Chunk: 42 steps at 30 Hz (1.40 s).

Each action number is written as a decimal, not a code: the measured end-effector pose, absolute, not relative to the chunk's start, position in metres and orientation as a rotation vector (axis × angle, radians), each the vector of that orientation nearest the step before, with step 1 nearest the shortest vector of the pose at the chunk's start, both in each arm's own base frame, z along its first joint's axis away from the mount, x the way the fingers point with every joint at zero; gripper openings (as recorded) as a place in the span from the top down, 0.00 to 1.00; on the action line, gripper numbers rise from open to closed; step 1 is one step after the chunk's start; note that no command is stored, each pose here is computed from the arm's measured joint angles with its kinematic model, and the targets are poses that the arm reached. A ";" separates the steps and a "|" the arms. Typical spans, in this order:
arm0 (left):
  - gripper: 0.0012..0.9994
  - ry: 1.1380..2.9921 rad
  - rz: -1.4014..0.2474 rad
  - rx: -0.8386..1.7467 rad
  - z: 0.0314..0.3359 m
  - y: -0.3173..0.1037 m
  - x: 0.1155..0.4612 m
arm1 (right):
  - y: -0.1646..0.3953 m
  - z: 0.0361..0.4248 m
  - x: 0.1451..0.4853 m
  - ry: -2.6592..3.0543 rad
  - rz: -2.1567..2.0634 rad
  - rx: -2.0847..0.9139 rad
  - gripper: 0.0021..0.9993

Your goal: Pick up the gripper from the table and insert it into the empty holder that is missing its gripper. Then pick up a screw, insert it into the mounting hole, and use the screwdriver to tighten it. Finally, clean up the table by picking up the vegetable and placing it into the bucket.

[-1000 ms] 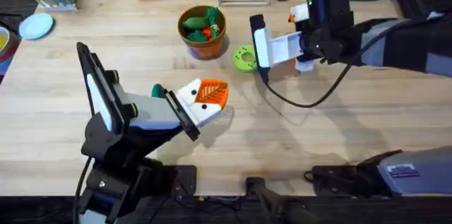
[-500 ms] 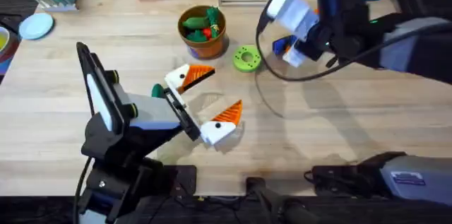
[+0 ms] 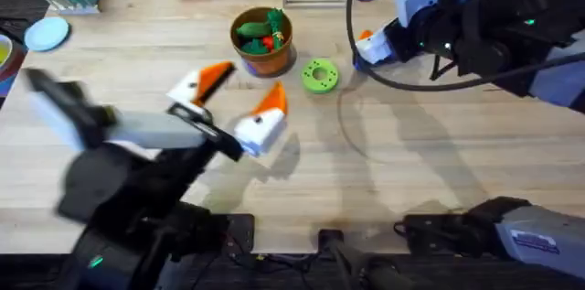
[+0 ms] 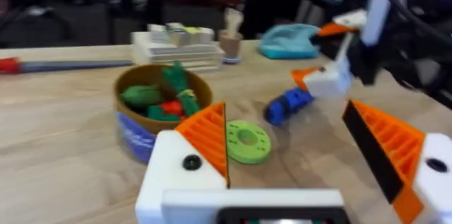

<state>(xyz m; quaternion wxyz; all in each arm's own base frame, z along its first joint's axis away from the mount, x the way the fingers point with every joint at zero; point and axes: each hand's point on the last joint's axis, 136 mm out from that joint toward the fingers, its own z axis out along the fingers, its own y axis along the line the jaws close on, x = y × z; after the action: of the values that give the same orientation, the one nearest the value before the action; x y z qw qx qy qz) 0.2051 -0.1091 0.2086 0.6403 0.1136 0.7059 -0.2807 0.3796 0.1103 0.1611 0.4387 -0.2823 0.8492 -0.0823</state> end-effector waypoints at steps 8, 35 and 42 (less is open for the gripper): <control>0.01 1.797 -0.400 -0.041 0.244 -0.053 0.204 | 0.140 0.172 0.378 2.042 -0.128 -0.724 0.01; 0.01 2.734 0.131 -0.331 0.103 0.003 0.236 | 0.153 0.172 0.374 2.032 -0.096 -0.743 0.01; 0.01 2.964 0.143 -0.344 0.056 0.014 0.227 | 0.153 0.172 0.374 2.032 -0.096 -0.743 0.01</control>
<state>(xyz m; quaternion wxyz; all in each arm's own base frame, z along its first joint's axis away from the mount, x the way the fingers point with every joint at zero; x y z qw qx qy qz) 0.2271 0.0144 0.0560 0.0769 -0.1148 0.9892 0.0479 0.3737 0.1532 0.1721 0.4687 -0.3029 0.8289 -0.0392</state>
